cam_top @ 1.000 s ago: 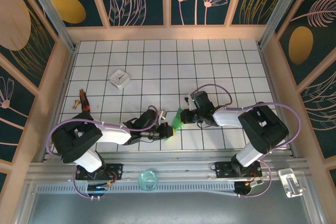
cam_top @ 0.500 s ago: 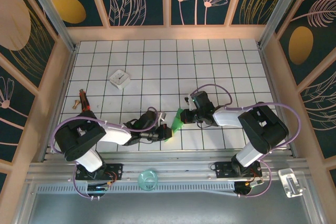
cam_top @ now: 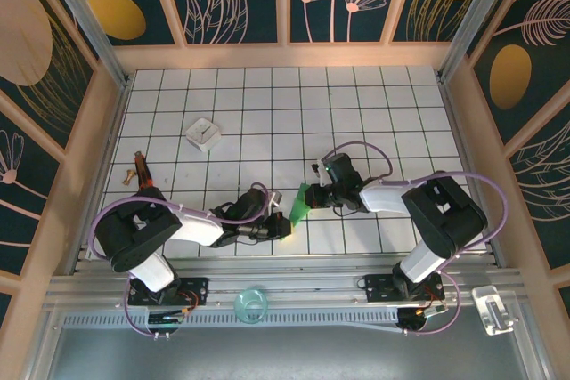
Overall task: Fold a paper plane with a square sheet of paper (pick it up from the middle)
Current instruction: Perform the fifth fold on the wing at the bottom-center of the table.
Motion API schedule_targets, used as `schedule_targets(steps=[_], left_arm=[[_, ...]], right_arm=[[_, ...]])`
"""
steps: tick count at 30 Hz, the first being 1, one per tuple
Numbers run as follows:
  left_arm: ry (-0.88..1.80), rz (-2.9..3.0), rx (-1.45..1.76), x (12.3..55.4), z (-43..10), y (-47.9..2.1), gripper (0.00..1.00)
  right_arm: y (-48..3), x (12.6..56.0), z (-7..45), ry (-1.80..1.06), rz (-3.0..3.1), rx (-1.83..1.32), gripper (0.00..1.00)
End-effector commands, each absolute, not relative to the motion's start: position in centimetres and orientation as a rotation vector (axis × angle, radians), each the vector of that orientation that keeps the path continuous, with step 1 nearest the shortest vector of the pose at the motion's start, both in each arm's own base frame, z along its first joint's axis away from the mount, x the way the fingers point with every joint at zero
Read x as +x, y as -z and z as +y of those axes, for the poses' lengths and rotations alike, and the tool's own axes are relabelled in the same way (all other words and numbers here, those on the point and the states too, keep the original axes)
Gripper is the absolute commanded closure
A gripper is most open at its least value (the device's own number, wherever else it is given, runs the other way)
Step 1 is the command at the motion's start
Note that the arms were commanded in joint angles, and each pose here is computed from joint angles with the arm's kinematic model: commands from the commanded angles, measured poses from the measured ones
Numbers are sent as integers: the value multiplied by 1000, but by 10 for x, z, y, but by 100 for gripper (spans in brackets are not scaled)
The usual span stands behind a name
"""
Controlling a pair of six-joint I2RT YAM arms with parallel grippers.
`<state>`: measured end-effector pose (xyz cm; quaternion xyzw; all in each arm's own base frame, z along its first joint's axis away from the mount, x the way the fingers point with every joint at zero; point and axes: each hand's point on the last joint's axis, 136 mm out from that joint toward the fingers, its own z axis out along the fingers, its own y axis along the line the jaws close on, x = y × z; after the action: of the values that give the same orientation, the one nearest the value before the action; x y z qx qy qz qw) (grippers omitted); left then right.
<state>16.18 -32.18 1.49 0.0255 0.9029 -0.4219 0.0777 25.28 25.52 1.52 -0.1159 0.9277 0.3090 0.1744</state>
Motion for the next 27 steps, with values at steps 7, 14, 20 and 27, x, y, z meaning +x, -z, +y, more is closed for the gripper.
schedule_targets(steps=[7,14,20,27], left_arm=[[1102,2940,126,116,-284,23,97],[1068,3003,188,97,-271,28,97],[1006,3068,289,81,-263,31,99],[1000,3019,421,83,-265,8,99]], right_arm=[[37,235,213,-604,2848,-226,100],[41,236,211,-587,2865,-212,100],[42,237,211,-585,2867,-205,100],[42,237,210,-585,2868,-205,100]])
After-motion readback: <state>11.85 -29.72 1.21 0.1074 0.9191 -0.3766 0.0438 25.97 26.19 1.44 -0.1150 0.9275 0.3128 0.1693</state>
